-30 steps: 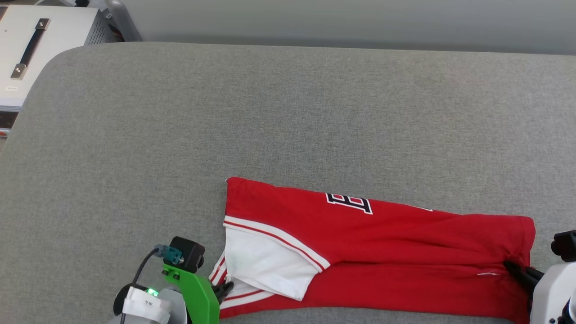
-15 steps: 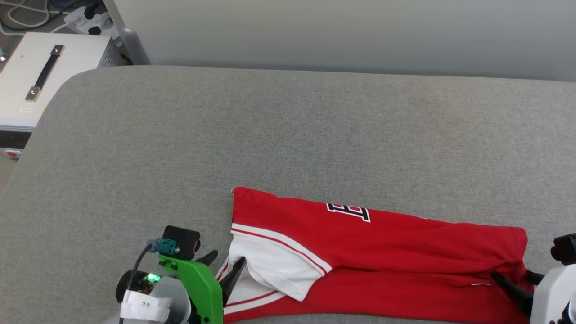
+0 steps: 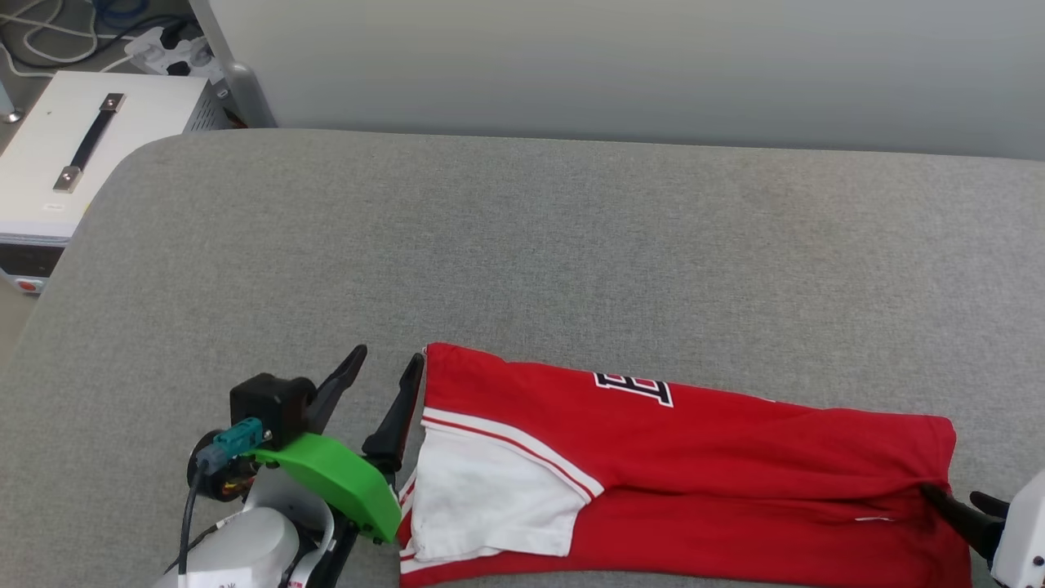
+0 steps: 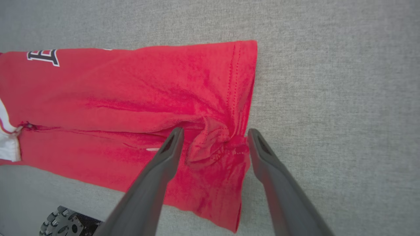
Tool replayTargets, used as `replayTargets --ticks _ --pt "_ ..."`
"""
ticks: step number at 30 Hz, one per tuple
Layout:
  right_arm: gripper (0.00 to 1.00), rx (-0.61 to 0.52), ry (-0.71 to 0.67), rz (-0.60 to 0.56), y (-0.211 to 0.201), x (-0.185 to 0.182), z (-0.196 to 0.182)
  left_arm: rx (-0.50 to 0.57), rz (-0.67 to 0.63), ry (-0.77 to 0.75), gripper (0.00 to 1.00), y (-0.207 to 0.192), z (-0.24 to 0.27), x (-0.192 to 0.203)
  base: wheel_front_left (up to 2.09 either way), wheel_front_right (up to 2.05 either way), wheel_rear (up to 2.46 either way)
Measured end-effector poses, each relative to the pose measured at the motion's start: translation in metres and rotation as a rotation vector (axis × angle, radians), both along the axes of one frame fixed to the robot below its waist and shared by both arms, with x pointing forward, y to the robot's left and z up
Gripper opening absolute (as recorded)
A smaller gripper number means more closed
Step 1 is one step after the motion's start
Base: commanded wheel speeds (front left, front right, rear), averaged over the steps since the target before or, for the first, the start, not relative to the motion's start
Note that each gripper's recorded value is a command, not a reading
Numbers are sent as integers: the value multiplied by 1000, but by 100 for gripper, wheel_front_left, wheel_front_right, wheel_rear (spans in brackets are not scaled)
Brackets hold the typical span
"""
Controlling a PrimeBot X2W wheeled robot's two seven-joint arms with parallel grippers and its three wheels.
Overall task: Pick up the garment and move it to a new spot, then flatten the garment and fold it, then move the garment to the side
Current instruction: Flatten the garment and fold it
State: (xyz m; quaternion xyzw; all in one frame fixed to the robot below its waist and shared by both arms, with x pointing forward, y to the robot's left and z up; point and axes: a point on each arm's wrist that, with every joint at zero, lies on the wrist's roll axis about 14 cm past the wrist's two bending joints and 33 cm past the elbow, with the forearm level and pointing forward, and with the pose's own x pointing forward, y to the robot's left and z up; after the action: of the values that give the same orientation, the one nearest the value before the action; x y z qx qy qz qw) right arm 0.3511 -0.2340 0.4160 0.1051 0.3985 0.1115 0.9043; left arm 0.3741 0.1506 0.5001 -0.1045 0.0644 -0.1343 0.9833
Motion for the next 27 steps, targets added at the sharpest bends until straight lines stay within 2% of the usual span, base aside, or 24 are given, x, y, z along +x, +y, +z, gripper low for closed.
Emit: replayTargets --ticks 7,12,18,27 --pt "100 35 53 -118 -5 6 -11 76 89 -189 100 16 34 19 0 0 0" --pt "100 14 126 -183 -9 2 -28 131 136 -258 100 27 40 17 0 0 0" --pt "100 11 166 -223 -7 6 -38 162 162 -246 100 37 27 11 0 0 0" --pt "100 38 265 -199 13 -1 -57 156 193 -224 100 46 15 11 0 0 0"
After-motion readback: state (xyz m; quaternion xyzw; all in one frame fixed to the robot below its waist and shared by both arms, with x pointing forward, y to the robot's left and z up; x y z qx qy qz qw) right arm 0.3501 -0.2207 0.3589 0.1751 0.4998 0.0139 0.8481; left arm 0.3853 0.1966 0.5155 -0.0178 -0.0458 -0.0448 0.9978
